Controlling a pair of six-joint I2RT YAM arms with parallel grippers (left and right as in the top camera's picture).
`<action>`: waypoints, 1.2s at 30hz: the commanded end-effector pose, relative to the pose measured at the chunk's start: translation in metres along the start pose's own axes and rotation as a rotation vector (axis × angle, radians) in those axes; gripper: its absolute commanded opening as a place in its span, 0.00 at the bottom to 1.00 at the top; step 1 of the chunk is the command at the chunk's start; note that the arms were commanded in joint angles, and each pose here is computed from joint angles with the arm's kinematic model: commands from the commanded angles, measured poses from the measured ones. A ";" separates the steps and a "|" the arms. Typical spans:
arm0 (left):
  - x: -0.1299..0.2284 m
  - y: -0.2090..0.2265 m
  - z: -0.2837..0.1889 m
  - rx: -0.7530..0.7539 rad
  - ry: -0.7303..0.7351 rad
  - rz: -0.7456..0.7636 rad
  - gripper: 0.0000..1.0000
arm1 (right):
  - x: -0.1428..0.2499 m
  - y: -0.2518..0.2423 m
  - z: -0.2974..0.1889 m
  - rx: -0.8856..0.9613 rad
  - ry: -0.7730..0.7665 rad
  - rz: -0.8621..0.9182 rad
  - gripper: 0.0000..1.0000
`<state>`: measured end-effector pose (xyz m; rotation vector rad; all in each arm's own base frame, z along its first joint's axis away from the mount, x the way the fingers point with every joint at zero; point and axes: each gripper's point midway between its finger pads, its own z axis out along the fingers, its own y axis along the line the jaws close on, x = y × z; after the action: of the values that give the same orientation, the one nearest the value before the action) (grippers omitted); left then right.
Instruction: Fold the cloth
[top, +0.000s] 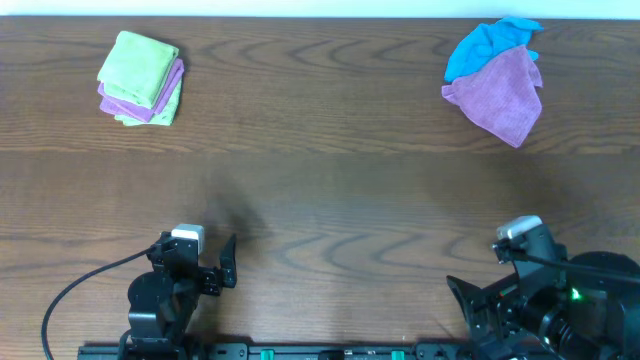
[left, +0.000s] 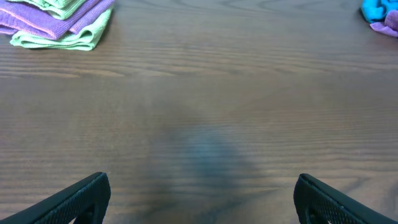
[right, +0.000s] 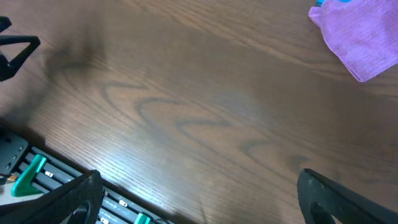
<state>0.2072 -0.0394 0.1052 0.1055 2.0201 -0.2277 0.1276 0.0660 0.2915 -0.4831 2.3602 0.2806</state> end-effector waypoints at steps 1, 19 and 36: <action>0.004 0.002 0.002 -0.008 0.005 -0.006 0.95 | 0.001 0.000 0.000 0.001 0.002 -0.017 0.99; 0.004 0.002 0.002 -0.008 0.005 -0.006 0.95 | 0.000 -0.006 0.000 0.038 -0.002 -0.051 0.99; 0.004 0.002 0.002 -0.008 0.005 -0.006 0.95 | -0.006 -0.056 -0.020 0.352 -0.393 0.019 0.99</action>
<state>0.2074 -0.0395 0.1054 0.1055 2.0190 -0.2277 0.1415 0.0140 0.3306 -0.2194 1.9684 -0.0064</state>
